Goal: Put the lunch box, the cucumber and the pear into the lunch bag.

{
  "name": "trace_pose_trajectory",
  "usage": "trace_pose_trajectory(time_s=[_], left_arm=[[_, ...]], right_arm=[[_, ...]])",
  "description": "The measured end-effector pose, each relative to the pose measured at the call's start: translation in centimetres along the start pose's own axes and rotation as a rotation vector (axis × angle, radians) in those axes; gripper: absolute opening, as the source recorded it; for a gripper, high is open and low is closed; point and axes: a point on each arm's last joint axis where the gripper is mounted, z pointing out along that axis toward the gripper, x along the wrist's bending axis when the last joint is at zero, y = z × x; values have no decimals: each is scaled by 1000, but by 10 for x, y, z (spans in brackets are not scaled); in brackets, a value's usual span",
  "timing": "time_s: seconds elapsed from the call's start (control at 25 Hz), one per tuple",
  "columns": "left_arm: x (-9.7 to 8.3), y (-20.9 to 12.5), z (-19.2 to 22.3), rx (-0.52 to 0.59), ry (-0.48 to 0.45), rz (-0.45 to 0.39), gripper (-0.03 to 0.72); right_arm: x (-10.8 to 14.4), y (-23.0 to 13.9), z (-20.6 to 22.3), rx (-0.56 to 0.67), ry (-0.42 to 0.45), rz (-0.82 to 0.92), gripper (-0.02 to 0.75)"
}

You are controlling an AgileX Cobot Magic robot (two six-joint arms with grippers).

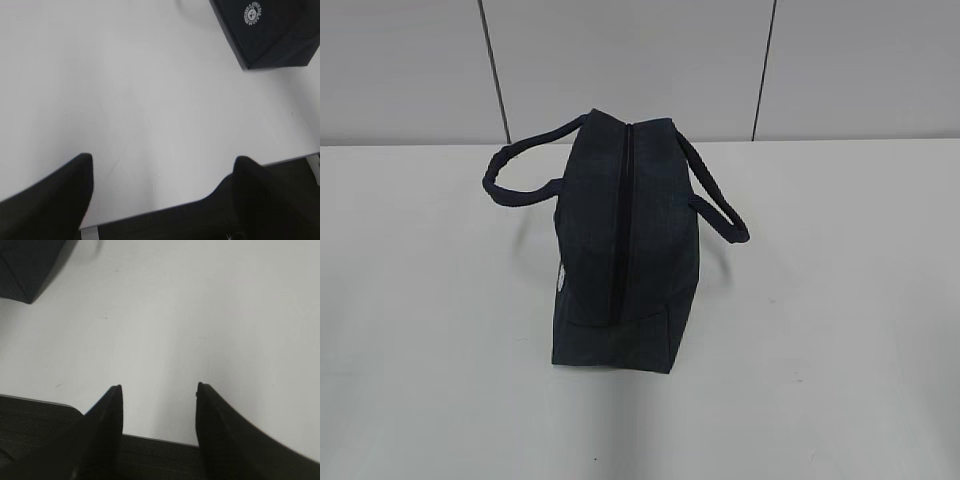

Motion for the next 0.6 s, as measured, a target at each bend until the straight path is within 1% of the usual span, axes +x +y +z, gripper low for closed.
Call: trace_pose_trajectory(time_s=[0.12,0.6], left_arm=[[0,1,5,-34,-3,1,561],[-1,1,9,-42,-4,1,560]], right_arm=[[0,0,0,-5,-1,0,354],[0,0,1,-4,-1,-2,353]])
